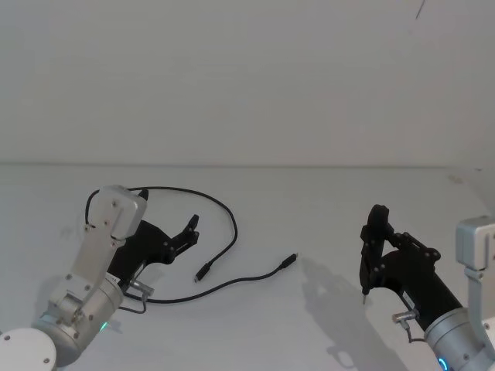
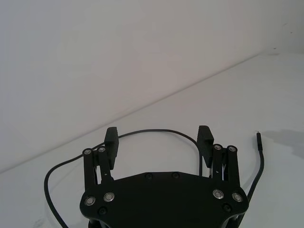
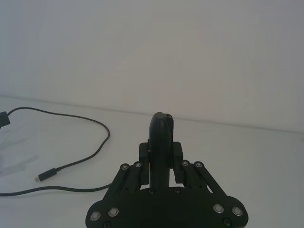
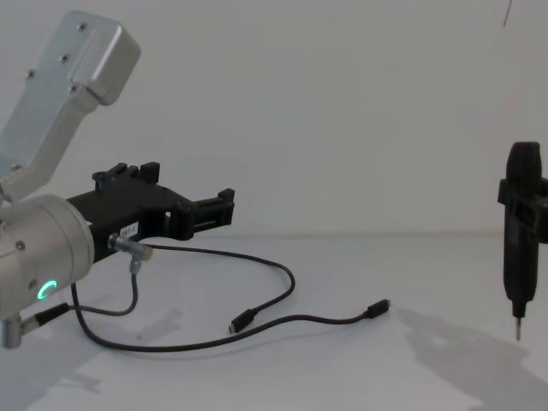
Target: Pick up the data cable with the one hand.
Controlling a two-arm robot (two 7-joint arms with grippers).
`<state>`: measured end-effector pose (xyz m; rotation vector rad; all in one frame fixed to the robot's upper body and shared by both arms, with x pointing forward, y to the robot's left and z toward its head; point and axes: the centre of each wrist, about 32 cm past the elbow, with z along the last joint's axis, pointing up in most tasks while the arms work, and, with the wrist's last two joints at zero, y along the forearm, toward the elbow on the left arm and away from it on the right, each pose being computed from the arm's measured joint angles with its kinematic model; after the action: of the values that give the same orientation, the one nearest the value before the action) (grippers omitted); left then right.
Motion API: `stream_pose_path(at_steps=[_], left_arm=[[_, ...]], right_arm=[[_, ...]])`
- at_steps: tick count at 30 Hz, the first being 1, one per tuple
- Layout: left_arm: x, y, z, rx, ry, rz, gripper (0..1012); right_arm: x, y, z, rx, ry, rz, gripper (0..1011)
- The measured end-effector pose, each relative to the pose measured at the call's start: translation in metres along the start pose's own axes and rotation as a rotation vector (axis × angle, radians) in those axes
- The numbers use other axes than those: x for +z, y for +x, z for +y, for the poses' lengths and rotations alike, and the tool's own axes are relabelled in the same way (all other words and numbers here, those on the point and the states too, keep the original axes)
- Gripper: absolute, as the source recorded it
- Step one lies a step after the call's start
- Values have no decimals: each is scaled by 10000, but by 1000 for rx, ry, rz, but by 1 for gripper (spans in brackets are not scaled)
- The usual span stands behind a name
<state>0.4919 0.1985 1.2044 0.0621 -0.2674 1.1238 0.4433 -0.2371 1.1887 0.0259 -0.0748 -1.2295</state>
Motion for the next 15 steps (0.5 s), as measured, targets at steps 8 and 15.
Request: stream_pose_path(at_steps=[8, 15], left_arm=[[1, 0, -1, 0, 0, 0, 1001], [1, -1, -1, 0, 0, 0, 1001]], right_arm=[[0, 0, 0, 0, 0, 0, 279], [0, 0, 0, 0, 0, 0, 279]])
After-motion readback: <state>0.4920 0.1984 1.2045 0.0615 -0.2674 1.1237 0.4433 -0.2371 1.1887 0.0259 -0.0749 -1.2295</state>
